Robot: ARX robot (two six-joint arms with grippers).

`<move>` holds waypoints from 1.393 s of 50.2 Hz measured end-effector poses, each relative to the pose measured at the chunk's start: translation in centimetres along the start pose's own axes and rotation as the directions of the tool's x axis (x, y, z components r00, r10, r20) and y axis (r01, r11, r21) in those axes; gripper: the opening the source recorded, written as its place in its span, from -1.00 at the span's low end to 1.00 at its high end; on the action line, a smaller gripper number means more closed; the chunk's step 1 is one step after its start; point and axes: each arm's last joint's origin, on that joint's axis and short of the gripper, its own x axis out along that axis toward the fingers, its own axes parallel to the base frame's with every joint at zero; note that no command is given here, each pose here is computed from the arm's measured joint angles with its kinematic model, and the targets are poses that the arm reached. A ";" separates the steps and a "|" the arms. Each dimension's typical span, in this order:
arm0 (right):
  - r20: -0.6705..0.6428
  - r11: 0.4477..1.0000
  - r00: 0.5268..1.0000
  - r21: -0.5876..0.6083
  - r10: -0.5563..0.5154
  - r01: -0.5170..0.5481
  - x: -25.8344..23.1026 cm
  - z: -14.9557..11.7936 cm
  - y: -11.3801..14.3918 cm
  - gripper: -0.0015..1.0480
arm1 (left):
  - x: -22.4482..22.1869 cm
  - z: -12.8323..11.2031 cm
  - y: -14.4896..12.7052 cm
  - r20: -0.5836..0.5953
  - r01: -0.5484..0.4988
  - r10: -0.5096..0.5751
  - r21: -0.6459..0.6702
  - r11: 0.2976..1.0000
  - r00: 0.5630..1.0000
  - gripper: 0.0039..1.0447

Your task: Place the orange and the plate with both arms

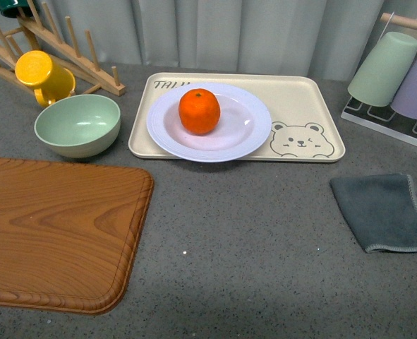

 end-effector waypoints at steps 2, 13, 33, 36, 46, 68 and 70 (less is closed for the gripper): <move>0.002 1.000 1.000 0.000 0.001 -0.001 -0.1 0.0 0.0 -0.98 | 0.0 0.0 0.0 0.000 0.000 0.000 0.000 1.000 1.000 0.88; 0.003 1.000 1.000 0.000 0.000 0.000 -0.6 0.0 0.0 -0.98 | 0.0 0.0 0.0 0.000 0.000 0.000 0.000 1.000 1.000 0.88; -0.026 1.000 1.000 0.000 0.001 -0.001 -1.8 -0.4 0.0 -0.98 | 0.0 0.0 0.0 0.000 0.000 0.000 0.000 1.000 1.000 0.88; -0.004 1.000 1.000 0.000 0.001 -0.001 -2.2 -0.3 0.0 -0.98 | 0.0 0.0 0.0 0.000 -0.001 0.001 0.000 1.000 1.000 0.88; -0.002 1.000 1.000 -0.001 0.001 -0.001 -2.3 -0.3 0.0 -0.82 | 0.0 0.0 0.0 0.000 0.000 0.000 0.000 1.000 1.000 0.88; -0.002 1.000 1.000 -0.002 0.001 -0.001 -2.3 -0.3 0.0 0.60 | 0.0 0.0 0.0 0.000 0.000 0.000 0.000 1.000 1.000 0.88; -0.002 1.000 1.000 -0.002 0.001 -0.001 -2.3 -0.3 0.0 0.77 | 0.0 0.0 0.0 0.000 0.000 0.000 0.000 1.000 1.000 0.88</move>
